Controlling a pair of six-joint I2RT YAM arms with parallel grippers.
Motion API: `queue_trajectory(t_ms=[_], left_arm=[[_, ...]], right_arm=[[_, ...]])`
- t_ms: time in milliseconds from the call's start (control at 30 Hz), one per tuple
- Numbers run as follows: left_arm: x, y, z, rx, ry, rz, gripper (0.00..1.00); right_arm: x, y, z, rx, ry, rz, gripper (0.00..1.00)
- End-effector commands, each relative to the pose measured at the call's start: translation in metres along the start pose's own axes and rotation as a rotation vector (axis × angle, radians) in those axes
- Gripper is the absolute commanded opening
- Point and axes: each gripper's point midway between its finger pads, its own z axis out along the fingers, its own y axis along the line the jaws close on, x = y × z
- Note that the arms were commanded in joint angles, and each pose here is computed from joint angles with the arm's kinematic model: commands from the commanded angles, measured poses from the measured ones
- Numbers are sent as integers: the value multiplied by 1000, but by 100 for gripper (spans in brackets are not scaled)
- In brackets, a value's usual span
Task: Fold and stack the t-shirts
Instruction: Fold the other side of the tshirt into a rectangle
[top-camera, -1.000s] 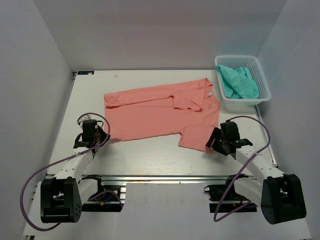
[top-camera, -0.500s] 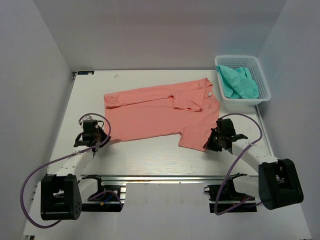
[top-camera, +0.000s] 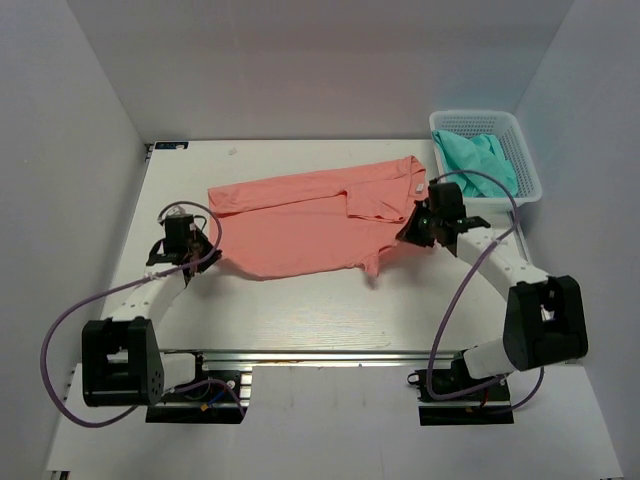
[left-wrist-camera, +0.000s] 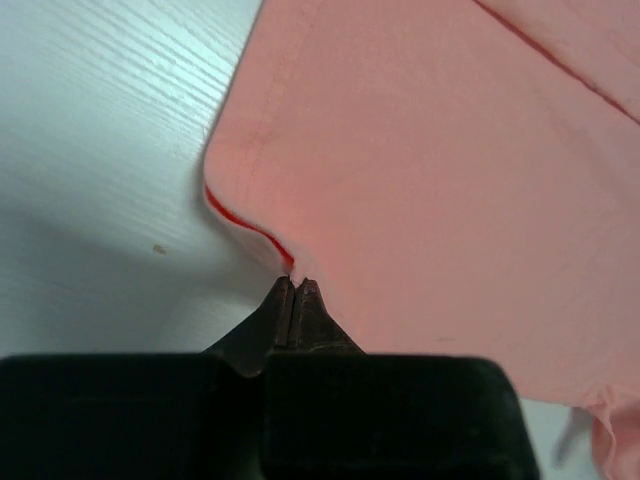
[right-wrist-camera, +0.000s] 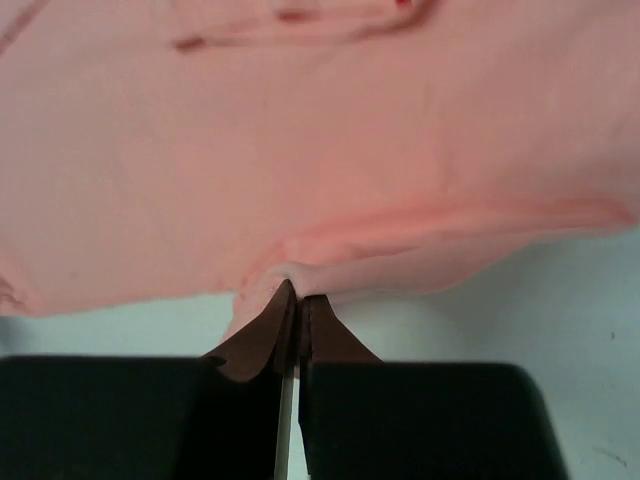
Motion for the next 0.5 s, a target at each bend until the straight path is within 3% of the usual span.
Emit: queue_trajectory(t_ms=[0,133,467], left_arm=[[-34,-11,1,-30,-54,-9,0],[-46,-4,12,-134,-42,-6,0],[-75,-14,42,-158,-51,-19,0]], right_arm=[[-54,27,-1,-41,-101,-6,0],[-81,29,10,-2,-87,-33,0],[-149,44,52,-8,-116,-50,0]])
